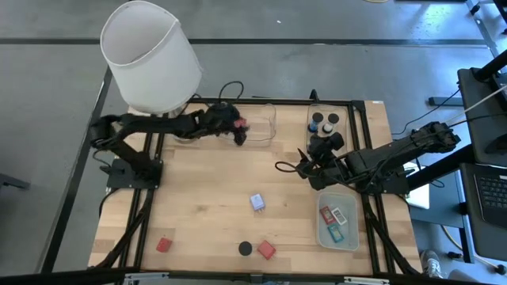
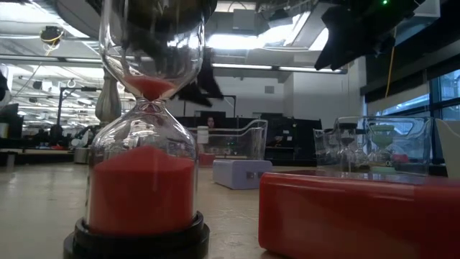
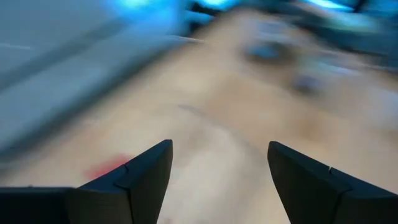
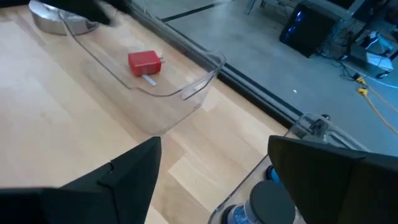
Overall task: Pick & Place Office items
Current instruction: Put the left red charger adapter into the left transparent bin
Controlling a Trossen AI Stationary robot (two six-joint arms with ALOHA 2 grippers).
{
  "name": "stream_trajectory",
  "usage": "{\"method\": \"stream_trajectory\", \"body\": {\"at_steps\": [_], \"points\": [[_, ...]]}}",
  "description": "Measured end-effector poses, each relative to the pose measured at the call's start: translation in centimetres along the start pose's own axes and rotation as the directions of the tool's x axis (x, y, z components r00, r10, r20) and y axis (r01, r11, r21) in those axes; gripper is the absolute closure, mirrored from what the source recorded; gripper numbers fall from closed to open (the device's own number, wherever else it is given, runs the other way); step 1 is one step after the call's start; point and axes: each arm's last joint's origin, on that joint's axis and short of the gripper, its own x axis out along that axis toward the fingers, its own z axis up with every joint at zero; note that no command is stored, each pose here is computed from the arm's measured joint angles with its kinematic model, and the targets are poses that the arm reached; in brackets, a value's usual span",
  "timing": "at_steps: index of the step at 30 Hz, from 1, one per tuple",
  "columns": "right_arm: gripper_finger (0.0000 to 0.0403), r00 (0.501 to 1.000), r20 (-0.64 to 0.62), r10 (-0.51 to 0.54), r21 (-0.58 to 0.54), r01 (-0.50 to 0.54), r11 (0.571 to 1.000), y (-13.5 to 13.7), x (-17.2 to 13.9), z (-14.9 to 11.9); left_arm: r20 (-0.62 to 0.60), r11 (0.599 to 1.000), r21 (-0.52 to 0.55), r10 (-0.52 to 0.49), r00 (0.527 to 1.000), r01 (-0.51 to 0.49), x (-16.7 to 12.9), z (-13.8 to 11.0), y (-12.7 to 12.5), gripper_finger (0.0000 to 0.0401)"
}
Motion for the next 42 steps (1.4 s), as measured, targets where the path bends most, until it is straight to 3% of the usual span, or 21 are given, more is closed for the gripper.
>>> {"method": "stream_trajectory", "body": {"at_steps": [2,5,7,11,13,15,19,22,24,27,30,36,42], "points": [[0.0103,1.0,-0.009,0.008,-0.001,-0.008,1.0,0.0,0.0,0.0,-0.048,0.984,-0.004,-0.178,0.983,0.178,-1.8,0.0,-2.0,0.0144],[0.0103,1.0,-0.009,0.008,-0.003,-0.008,1.0,0.0,0.0,0.0,-0.182,0.909,0.013,-0.408,0.895,0.417,-4.6,-1.3,-5.4,0.0146],[0.0103,1.0,-0.009,0.009,-0.017,-0.009,1.0,0.0,0.0,0.0,-0.293,0.832,0.037,-0.52,0.802,0.553,-6.7,-2.5,-7.6,0.0146],[0.0103,1.0,-0.009,0.009,-0.022,-0.009,1.0,0.0,0.0,0.0,-0.526,0.652,0.007,-0.642,0.557,0.758,-11.6,-5.3,-10.5,0.0146],[0.0103,1.0,-0.009,0.009,-0.021,-0.009,1.0,0.0,0.0,0.0,-0.593,0.645,-0.086,-0.646,0.481,0.759,-13.8,-6.5,-11.5,0.0146],[0.0103,1.0,-0.009,0.009,-0.017,-0.009,1.0,0.0,0.0,0.0,-0.623,0.689,-0.185,-0.633,0.459,0.7,-15.6,-7.4,-12.5,0.0146],[0.0103,1.0,-0.007,0.01,-0.015,-0.01,1.0,0.1,0.0,0.0,-0.68,0.81,-0.323,-0.558,0.476,0.489,-18.3,-9.7,-13.9,0.0146],[0.0103,1.0,0.006,-0.002,-0.015,0.002,1.0,0.0,0.0,0.0,-0.762,0.878,-0.408,-0.478,0.437,0.249,-19.9,-11.5,-14.0,0.0146],[0.0103,1.0,0.01,-0.006,-0.015,0.006,1.0,0.0,0.0,0.0,-0.812,0.901,-0.431,-0.409,0.416,0.045,-20.8,-12.4,-13.7,0.0146],[0.0103,1.0,0.01,-0.006,-0.015,0.006,1.0,0.0,0.0,0.0,-0.856,0.885,-0.428,-0.332,0.396,-0.182,-22.2,-13.6,-13.4,0.0146],[0.0103,1.0,0.01,-0.006,-0.015,0.006,1.0,0.0,0.0,0.0,-0.858,0.849,-0.441,-0.303,0.415,-0.291,-23.2,-14.5,-13.6,0.0146],[0.0103,1.0,0.01,-0.005,-0.014,0.006,1.0,0.0,0.0,0.0,-0.868,0.818,-0.414,-0.222,0.445,-0.4,-24.2,-16.7,-14.2,0.0146],[0.0103,1.0,0.01,-0.006,-0.014,0.006,1.0,0.0,0.0,0.1,-0.914,0.822,-0.327,-0.15,0.376,-0.466,-24.5,-19.1,-15.2,0.0146]]}}
